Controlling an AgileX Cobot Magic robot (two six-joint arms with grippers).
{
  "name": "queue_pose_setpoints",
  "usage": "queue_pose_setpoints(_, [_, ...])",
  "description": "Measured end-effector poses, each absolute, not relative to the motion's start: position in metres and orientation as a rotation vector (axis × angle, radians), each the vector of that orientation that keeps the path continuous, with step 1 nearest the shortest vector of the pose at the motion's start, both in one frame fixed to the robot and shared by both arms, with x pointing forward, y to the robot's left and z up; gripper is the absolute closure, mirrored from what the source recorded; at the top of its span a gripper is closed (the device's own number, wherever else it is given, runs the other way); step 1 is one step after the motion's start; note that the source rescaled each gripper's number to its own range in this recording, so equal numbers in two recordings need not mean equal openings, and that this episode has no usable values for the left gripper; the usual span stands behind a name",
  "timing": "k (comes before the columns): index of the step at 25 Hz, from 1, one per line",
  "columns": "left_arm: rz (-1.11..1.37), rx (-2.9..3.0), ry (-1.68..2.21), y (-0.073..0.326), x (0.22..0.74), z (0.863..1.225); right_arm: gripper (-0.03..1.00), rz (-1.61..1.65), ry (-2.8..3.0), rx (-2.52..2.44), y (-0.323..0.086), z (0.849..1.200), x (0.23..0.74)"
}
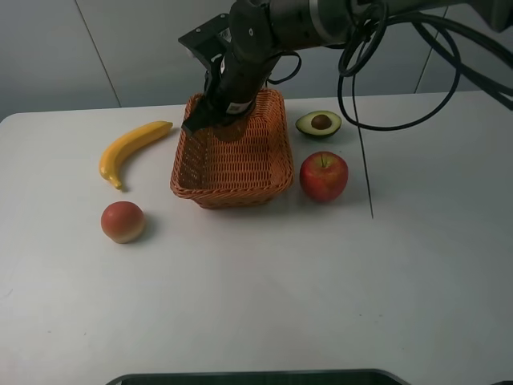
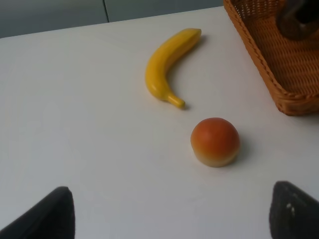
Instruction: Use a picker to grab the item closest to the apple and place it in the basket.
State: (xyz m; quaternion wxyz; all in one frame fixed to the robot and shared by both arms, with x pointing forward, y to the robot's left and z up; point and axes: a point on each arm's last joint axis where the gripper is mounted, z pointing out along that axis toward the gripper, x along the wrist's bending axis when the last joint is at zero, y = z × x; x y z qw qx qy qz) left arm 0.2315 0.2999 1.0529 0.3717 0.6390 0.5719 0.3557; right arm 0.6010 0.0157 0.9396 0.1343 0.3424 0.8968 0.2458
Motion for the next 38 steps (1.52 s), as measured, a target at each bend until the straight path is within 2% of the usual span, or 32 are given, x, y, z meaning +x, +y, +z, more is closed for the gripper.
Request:
queue_pose_setpoints(2, [0.912, 1.638, 1.466, 0.3, 0.231, 1.053, 0.91, 0.696, 2.61, 0.996, 0.015, 0.938, 0.6])
queue_pose_setpoints(5, [0.912, 1.638, 1.466, 0.3, 0.231, 1.053, 0.76, 0.672, 2.624, 1.001, 0.013, 0.933, 0.598])
queue_pose_setpoints(9, [0.912, 1.638, 1.466, 0.3, 0.231, 1.053, 0.52, 0.643, 2.641, 1.007, 0.01, 0.927, 0.595])
queue_pose_setpoints(15, [0.912, 1.638, 1.466, 0.3, 0.231, 1.053, 0.07, 0.64, 2.643, 1.008, 0.009, 0.928, 0.594])
queue_pose_setpoints(17, [0.912, 1.638, 1.466, 0.3, 0.231, 1.053, -0.01, 0.66, 2.631, 1.004, 0.009, 0.936, 0.593])
queue_pose_setpoints(24, [0.912, 1.638, 1.466, 0.3, 0.231, 1.053, -0.03, 0.734, 2.591, 0.998, 0.002, 0.986, 0.584])
queue_pose_setpoints(32, [0.912, 1.638, 1.466, 0.3, 0.231, 1.053, -0.03, 0.682, 2.65, 1.105, -0.014, 1.026, 0.561])
queue_pose_setpoints(38, [0.912, 1.638, 1.466, 0.3, 0.231, 1.053, -0.03, 0.662, 2.641, 1.313, -0.056, 1.03, 0.549])
